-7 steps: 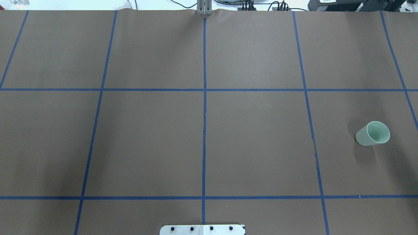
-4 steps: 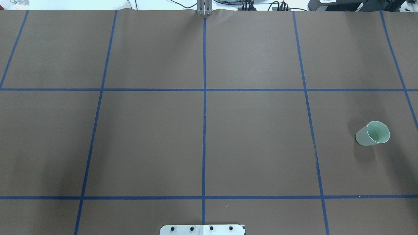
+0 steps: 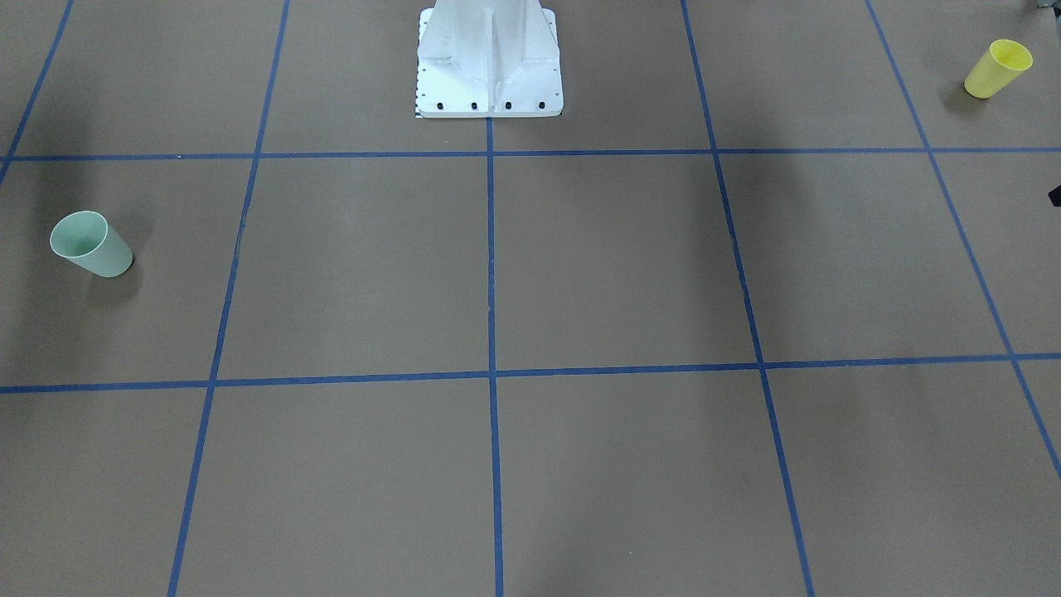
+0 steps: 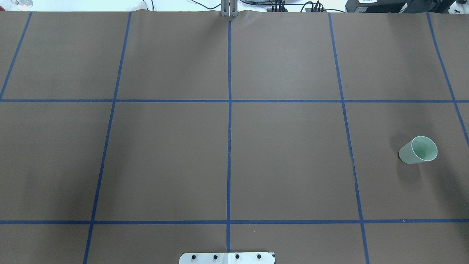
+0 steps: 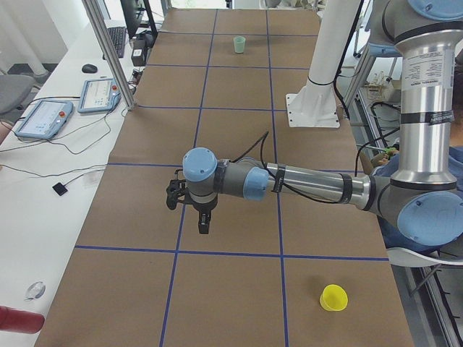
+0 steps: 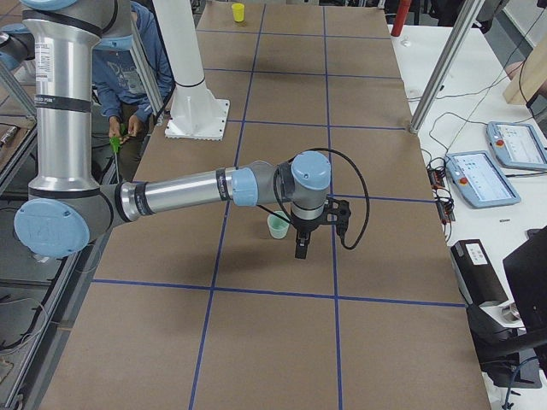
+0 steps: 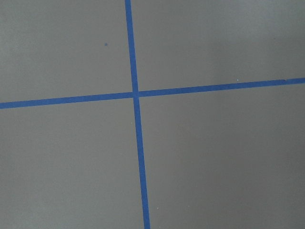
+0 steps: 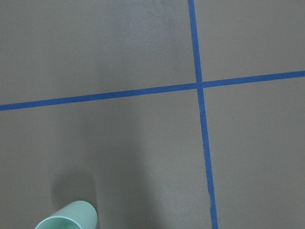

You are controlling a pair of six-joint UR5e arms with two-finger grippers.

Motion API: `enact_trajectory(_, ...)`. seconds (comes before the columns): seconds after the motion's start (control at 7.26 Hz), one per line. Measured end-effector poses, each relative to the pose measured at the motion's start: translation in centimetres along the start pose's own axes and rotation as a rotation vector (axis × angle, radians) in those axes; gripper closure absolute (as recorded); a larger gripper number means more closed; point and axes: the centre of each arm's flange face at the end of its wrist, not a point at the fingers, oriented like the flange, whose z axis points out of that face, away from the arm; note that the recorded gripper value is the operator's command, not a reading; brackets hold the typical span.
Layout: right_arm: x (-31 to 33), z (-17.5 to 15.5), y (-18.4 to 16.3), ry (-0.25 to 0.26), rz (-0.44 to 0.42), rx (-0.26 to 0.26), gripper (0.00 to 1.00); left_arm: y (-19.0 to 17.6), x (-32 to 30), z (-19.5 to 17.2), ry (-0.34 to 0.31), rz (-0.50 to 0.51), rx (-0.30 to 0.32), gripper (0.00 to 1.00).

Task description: Transfer and stack yellow cup on green cup

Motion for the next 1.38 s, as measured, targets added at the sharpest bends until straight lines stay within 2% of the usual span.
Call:
enact_trajectory(0.28,-0.1,0.1,0.0,0.000,-0.003,0.000,0.00,-0.4,4.2,1.2,-0.019,-0.223,0.048,0.00)
enact_trajectory(0.69,-0.8,0.3,-0.2,-0.007,-0.034,0.012,0.00,2.2,9.3,5.7,-0.181,-0.586,0.159,0.00)
enact_trajectory(1.1,-2.1,0.4,-0.3,-0.065,-0.086,0.023,0.00,6.2,10.2,11.6,-0.342,-0.906,0.304,0.00)
enact_trajectory(1.24,-2.4,0.5,-0.2,-0.075,-0.111,0.033,0.00,8.3,9.2,13.4,-0.436,-1.020,0.371,0.01)
enact_trajectory(1.38,-2.6,0.7,-0.1,-0.080,-0.130,0.038,0.00,10.8,8.6,15.1,-0.571,-1.123,0.448,0.01)
